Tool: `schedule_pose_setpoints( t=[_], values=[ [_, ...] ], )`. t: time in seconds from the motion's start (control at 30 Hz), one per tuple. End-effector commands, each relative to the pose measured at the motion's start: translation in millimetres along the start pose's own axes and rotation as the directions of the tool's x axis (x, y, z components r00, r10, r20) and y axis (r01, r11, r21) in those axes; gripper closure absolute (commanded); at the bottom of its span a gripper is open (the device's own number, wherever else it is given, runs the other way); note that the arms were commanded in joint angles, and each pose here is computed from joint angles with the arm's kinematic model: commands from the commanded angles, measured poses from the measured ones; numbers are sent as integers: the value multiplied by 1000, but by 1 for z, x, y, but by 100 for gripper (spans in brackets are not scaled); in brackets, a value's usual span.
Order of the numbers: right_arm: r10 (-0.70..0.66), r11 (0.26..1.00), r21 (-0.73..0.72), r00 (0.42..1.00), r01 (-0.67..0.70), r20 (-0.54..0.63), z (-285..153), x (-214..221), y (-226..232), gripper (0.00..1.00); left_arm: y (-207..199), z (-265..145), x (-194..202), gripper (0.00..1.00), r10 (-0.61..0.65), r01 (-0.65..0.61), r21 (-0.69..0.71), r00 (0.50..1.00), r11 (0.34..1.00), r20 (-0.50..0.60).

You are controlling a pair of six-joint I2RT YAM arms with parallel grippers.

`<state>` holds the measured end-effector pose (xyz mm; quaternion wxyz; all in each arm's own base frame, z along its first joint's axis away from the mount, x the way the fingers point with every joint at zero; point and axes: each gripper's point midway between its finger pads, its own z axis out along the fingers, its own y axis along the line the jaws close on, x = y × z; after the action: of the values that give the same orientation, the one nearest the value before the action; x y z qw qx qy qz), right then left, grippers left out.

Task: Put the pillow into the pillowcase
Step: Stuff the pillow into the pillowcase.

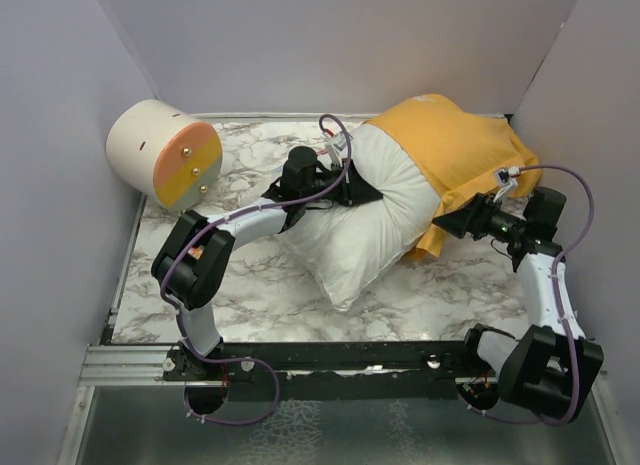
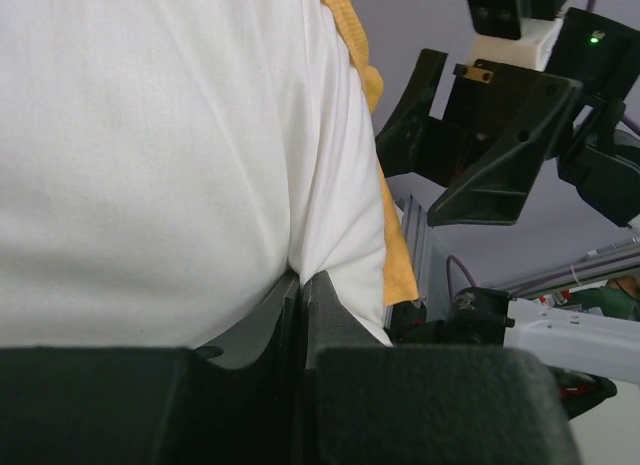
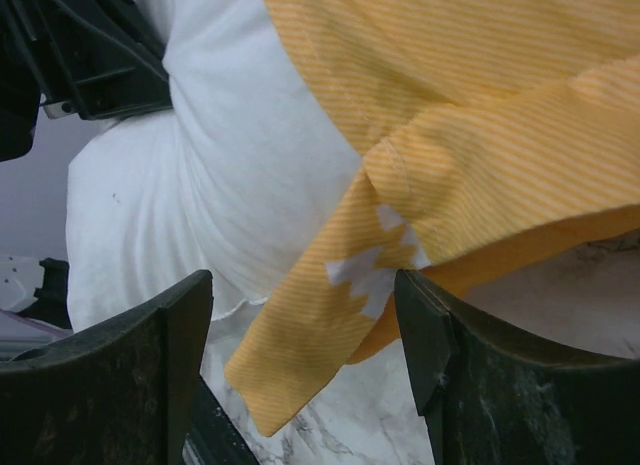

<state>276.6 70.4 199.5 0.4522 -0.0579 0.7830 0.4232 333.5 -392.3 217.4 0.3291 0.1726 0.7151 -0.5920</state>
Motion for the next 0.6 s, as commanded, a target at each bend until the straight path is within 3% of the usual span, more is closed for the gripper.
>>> schedule_pose_setpoints(
  t=[0.0, 0.2, 0.23, 0.37, 0.4, 0.47, 0.57],
  values=[
    [110, 994, 22, 994, -110, -10, 8, 7, -18, 27, 21, 0, 8, 100, -34, 33, -54, 999, 998, -26],
    [134, 991, 19, 989, -133, -63, 21, 21, -19, 31, 8, 5, -1, 100, -4, 3, -38, 1000, 999, -28],
    [130, 992, 10, 989, -130, -74, 24, 23, -16, 35, 7, 7, -2, 100, -3, 1, -36, 1000, 999, -30],
    [99, 990, -85, 989, -108, -107, 26, 17, 7, 86, 0, 10, -11, 100, 14, -15, -27, 1000, 1000, -24],
    [78, 987, -130, 990, -94, -118, 26, 13, 18, 93, -3, 11, -14, 100, 21, -22, -21, 1000, 1000, -19],
    [23, 971, -234, 990, -56, -140, 25, 5, 45, 99, -9, 12, -23, 100, 40, -40, -11, 999, 999, -9],
    [-142, 920, -381, 983, 89, -113, 30, -22, 101, 99, -27, 17, -45, 100, 80, -80, 27, 997, 996, 9]
  ],
)
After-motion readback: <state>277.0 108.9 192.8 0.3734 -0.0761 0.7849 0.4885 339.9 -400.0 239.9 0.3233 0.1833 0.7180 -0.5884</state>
